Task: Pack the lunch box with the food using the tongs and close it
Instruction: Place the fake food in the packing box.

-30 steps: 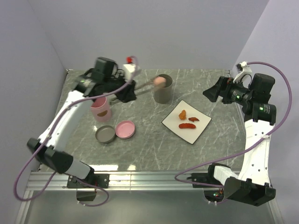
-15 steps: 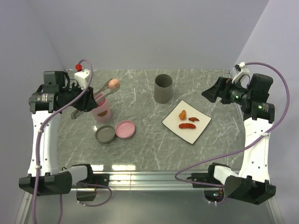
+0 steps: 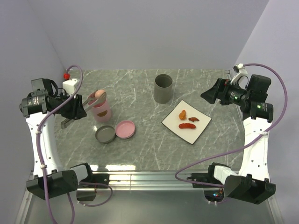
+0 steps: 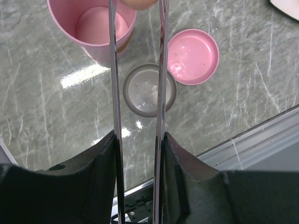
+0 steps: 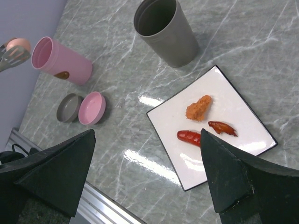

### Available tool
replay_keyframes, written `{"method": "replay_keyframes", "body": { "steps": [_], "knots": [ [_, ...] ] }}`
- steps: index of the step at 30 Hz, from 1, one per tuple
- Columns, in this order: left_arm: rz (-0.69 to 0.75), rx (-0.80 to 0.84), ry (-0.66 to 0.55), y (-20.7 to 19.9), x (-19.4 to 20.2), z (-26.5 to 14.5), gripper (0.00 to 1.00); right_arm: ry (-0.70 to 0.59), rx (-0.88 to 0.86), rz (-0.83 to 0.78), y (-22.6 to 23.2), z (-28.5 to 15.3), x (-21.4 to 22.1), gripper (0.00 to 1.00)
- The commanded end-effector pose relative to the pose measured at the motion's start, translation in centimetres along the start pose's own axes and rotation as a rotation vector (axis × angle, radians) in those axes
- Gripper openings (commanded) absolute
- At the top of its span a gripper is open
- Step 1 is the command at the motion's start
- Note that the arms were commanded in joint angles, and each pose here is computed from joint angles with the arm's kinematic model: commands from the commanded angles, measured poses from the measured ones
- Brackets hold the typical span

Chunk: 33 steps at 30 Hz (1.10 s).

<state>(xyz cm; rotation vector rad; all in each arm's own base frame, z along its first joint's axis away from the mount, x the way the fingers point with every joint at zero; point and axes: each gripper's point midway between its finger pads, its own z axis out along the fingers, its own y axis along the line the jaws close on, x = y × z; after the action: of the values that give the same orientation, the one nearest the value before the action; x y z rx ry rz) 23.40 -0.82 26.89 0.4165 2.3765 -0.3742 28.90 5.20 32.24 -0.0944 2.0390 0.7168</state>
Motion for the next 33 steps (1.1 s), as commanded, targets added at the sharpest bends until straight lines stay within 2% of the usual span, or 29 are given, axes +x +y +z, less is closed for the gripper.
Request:
{"method": "replay_keyframes", "body": {
  "steps": [1, 13, 26, 33],
  "knots": [
    [0.014, 0.012, -0.007, 0.4, 0.0, -0.1, 0.34, -0.033, -0.014, -0.046, 0.5, -0.5, -0.8, 1.00],
    [-0.028, -0.013, 0.021, 2.5, -0.5, 0.3, 0.38, -0.037, -0.021, -0.046, 0.8, -0.7, -1.0, 1.00],
    [-0.043, -0.034, 0.021, 3.5, -1.4, 0.4, 0.60, -0.026, -0.014, -0.032, 0.3, -0.2, -0.8, 1.00],
    [0.025, 0.013, -0.044, 2.6, -3.9, -0.8, 0.61, -0.018, -0.019, -0.028, 0.2, -0.1, -0.6, 1.00]
  ]
}}
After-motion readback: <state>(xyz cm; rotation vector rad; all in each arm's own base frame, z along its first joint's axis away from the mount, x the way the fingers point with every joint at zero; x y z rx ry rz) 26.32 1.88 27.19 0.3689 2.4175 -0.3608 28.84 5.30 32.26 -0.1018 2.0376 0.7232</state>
